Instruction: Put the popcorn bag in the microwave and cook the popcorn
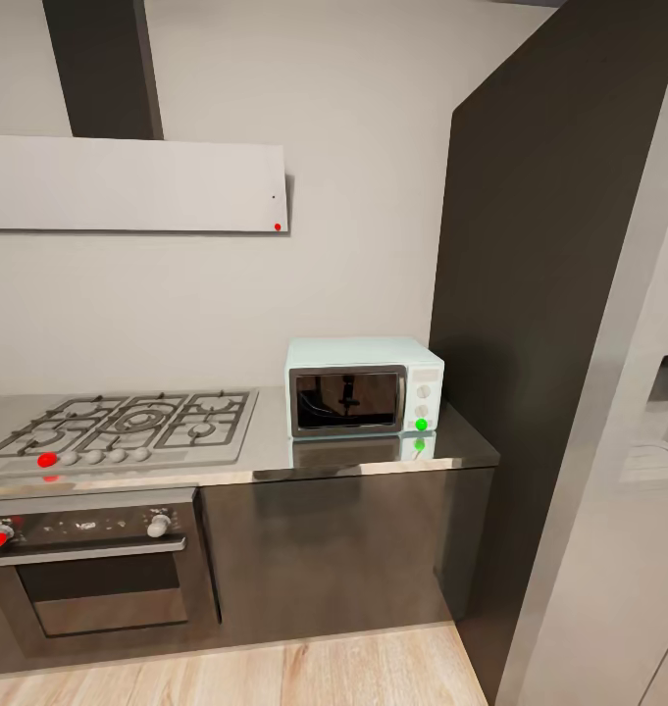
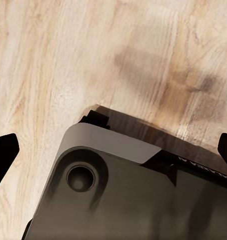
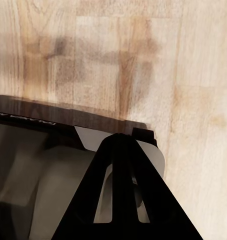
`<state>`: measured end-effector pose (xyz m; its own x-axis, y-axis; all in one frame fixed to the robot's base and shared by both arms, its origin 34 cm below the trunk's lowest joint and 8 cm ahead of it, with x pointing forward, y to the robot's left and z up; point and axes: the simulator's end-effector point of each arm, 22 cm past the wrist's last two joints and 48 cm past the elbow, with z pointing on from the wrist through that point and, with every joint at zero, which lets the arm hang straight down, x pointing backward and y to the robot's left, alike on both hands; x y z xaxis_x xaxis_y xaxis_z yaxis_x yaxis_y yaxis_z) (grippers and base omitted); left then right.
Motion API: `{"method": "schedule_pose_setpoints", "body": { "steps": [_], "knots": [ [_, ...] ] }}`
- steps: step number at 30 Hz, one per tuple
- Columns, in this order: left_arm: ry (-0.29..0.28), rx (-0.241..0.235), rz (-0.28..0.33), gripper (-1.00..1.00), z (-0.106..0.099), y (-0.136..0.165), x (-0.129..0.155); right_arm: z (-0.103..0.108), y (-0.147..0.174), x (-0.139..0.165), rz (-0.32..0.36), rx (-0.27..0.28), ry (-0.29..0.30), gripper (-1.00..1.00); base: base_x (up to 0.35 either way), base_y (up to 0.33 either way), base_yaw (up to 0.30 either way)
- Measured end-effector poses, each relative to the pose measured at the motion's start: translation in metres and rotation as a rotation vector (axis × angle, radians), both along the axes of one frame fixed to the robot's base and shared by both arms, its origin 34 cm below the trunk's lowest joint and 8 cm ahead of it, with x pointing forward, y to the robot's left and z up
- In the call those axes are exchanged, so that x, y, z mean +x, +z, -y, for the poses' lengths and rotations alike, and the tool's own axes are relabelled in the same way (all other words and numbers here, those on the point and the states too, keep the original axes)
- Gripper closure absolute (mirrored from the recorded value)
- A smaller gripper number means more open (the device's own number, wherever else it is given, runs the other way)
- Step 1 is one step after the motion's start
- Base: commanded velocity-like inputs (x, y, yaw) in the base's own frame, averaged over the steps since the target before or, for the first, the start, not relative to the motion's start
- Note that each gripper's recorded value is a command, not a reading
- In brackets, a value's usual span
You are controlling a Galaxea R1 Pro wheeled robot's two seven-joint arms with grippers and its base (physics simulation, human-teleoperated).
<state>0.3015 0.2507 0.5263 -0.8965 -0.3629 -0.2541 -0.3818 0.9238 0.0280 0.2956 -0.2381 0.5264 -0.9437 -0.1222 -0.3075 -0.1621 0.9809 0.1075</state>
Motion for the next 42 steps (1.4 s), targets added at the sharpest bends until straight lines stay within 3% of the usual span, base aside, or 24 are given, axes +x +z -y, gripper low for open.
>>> {"method": "schedule_pose_setpoints", "body": {
  "steps": [42],
  "knots": [
    [0.0,0.0,0.0,-1.0,0.0,0.0,0.0,-0.0002,0.0,-0.0002,0.0,0.001,0.0,1.0,0.0,0.0,0.0]
  ]
}}
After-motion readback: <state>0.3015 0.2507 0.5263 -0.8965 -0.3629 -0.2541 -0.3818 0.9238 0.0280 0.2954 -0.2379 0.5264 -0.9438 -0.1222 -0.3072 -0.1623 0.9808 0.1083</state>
